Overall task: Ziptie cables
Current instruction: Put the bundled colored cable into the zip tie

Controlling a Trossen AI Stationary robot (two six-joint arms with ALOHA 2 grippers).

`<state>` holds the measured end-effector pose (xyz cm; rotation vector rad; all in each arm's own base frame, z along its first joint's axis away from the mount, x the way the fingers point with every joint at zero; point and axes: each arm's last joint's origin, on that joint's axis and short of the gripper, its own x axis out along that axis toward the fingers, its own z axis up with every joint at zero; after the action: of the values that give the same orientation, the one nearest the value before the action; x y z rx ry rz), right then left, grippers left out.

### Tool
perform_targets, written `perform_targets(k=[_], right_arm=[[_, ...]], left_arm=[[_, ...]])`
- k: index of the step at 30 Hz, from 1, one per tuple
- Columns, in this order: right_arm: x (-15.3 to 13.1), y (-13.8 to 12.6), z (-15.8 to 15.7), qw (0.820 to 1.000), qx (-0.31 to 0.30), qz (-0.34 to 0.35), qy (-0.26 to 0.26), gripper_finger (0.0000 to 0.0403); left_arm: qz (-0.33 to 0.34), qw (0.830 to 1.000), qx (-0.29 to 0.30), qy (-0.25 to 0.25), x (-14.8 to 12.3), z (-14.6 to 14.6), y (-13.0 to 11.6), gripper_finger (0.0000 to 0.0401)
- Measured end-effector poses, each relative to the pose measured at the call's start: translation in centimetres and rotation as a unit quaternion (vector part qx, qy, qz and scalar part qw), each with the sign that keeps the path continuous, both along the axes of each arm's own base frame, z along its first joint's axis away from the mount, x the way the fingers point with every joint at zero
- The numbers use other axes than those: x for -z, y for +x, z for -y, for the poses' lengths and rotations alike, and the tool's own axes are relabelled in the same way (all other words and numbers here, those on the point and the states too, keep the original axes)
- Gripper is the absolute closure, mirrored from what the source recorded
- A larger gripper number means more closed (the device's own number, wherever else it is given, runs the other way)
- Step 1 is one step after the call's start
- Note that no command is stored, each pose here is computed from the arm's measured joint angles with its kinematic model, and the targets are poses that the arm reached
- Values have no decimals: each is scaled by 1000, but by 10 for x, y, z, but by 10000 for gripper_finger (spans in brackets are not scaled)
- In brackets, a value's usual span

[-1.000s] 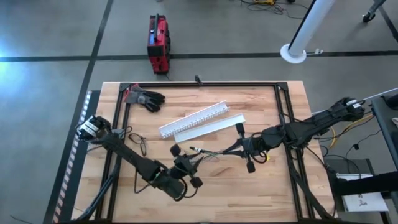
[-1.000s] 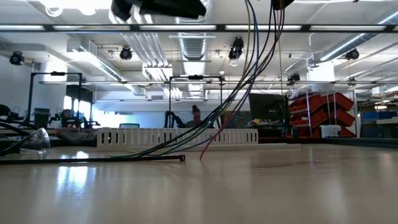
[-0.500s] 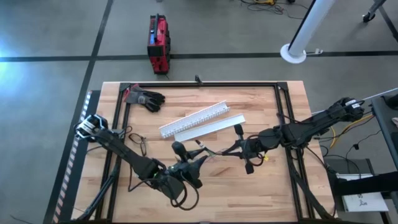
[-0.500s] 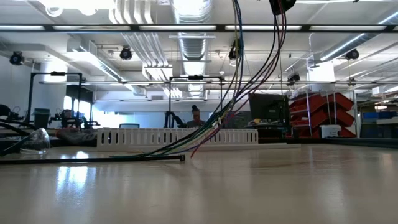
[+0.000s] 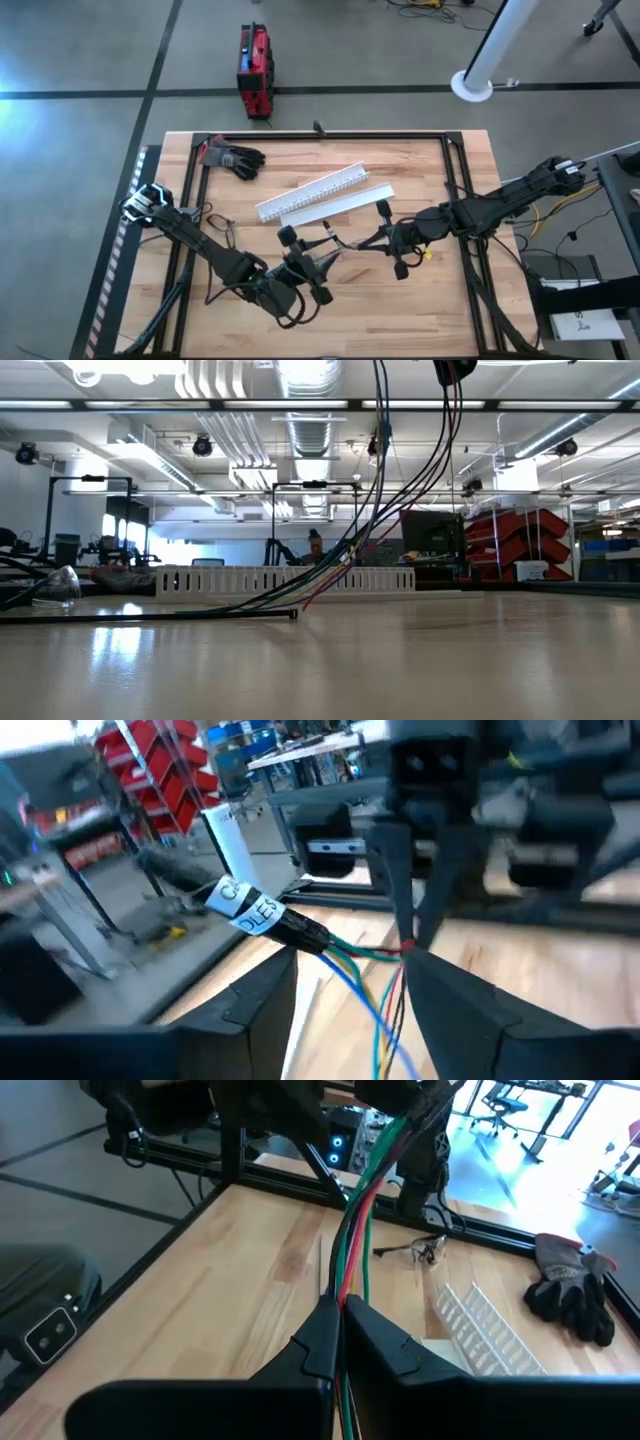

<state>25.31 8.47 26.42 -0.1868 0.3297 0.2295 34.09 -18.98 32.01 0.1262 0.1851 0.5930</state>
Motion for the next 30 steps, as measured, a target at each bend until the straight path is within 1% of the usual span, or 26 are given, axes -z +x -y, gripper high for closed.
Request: perform_targets(k=[4,7,13,16,19,22,25,28,30], right_arm=[[0,0,0,1000,0,0,1,403],[0,0,0,1000,0,0,2,403],[0,0,0,1000,0,0,1,403],[0,0,0,1000,-1,1,-2,403],[0,0,0,1000,-1,-2,-4,403],[1,0,0,1000,-1,-3,-5,403],[2,0,1,1000,7,-8,-9,403],[2,0,3,999,49,-6,-19,403],[2,0,6,996,87,0,-35,403]], left_arm=[[56,996,-27,-71,-2,-11,7,209],[83,990,-46,-105,-2,-20,11,198],[106,983,-76,-128,-2,-40,20,190],[108,982,-80,-130,-2,-44,22,195],[109,982,-77,-132,-4,-44,22,204],[107,983,-41,-145,-11,-36,22,214],[98,980,24,-172,-16,-22,19,223],[98,968,75,-220,-16,-9,15,233],[97,961,87,-244,-15,-2,11,240]])
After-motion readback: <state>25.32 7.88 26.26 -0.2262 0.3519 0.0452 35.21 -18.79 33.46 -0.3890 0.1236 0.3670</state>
